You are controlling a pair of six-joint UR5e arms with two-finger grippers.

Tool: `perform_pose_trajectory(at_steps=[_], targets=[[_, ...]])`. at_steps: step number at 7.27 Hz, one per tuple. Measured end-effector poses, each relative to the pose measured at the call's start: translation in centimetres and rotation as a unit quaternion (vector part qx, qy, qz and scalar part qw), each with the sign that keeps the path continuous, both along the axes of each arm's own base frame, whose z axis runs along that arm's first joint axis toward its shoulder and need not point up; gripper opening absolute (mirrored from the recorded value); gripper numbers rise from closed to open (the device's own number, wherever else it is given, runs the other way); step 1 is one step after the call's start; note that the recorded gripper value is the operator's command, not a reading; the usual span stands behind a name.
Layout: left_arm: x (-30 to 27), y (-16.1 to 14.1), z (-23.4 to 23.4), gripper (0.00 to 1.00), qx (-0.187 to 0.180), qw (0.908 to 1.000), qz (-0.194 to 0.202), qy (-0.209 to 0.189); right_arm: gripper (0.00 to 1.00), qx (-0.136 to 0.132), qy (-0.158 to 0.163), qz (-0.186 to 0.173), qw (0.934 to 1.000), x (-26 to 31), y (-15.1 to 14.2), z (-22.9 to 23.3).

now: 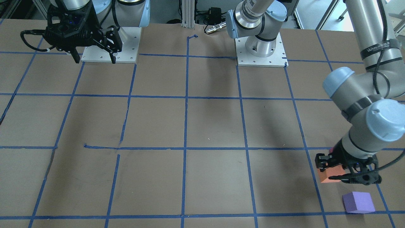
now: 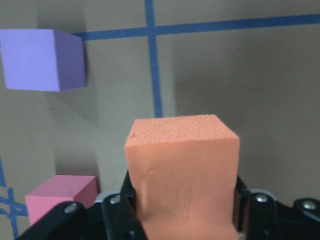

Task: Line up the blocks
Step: 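Carry the orange cube with the left gripper toward the purple and pink cubes, then lower the orange cube between the purple and pink cubes with the left gripper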

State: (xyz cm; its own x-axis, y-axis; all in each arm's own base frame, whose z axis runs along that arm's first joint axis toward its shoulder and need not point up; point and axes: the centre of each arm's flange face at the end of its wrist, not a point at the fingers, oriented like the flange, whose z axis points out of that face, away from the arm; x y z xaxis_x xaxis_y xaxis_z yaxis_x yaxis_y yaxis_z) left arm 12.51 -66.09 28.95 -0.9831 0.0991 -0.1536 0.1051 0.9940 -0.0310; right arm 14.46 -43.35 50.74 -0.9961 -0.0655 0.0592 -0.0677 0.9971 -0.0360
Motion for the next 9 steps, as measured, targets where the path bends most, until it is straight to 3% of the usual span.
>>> perform_pose_trajectory(at_steps=[3,9], targets=[[8.0,-0.2,-1.7,0.0,-0.005,0.9986,-0.039,0.035,1.0,0.003,-0.017,0.002,0.9998,0.3,0.1,0.0],[9.4,-1.5,-4.4,0.0,-0.013,0.9964,-0.048,0.069,1.0,0.01,-0.024,0.001,0.9997,0.5,0.1,-0.5]])
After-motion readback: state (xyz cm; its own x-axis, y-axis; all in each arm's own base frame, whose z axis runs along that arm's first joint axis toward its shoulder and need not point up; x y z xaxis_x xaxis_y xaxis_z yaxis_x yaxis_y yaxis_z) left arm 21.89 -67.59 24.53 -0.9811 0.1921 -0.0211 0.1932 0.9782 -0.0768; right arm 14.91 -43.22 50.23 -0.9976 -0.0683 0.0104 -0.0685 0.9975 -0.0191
